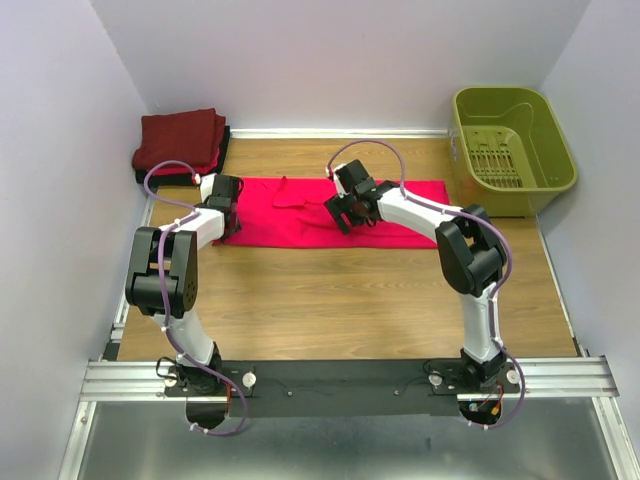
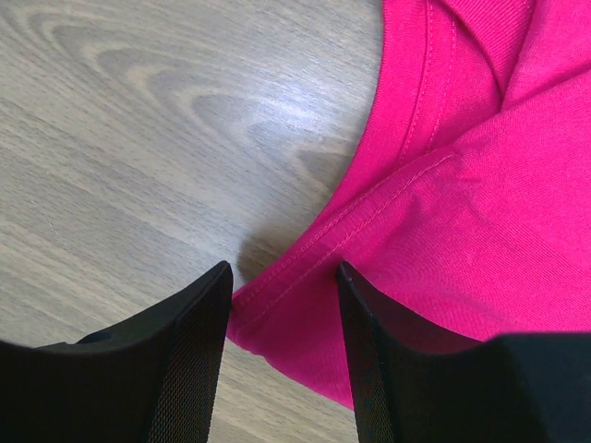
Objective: Fold and stack the t-shirts
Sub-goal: Fold the tshirt
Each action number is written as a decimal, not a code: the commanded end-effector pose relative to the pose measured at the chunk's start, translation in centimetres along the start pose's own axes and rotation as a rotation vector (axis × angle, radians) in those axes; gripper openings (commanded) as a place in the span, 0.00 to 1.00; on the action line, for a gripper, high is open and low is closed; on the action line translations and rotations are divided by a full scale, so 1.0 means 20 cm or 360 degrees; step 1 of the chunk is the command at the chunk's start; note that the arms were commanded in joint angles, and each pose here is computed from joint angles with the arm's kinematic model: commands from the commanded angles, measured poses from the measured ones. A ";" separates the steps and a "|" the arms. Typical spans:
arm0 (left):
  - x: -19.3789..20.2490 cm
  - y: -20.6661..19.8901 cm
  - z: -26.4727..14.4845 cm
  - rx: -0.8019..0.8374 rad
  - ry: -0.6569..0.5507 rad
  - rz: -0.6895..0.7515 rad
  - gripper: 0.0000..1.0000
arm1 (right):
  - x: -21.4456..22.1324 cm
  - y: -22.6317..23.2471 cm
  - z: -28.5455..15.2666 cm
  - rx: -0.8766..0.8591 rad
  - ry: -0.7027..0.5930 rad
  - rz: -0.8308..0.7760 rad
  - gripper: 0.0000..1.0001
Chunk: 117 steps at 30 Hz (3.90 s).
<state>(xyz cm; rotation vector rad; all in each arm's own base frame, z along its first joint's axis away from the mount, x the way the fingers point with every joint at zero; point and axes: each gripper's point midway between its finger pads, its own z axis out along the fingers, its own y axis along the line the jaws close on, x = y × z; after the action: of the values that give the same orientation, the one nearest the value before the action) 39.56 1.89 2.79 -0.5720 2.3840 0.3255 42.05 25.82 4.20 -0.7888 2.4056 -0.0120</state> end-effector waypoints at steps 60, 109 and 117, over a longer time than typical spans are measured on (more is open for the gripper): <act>0.24 -1.00 -0.62 0.0824 -0.0087 0.0502 0.70 | 0.10 -0.09 -0.09 -0.0267 -0.0110 0.0041 0.34; 0.02 -0.64 -0.57 0.0635 -0.0125 0.0195 0.72 | 0.21 -0.54 -0.23 0.0568 -0.0047 0.0440 0.48; -0.03 -0.28 -0.28 0.0388 -0.0041 0.0065 0.72 | 0.59 -0.66 -0.29 0.0588 0.0080 0.0888 0.52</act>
<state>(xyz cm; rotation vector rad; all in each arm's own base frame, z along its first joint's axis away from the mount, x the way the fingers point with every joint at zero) 40.21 -7.57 8.72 -0.3708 2.3332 -0.0217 40.21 10.25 6.77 -0.1643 2.4135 -0.2982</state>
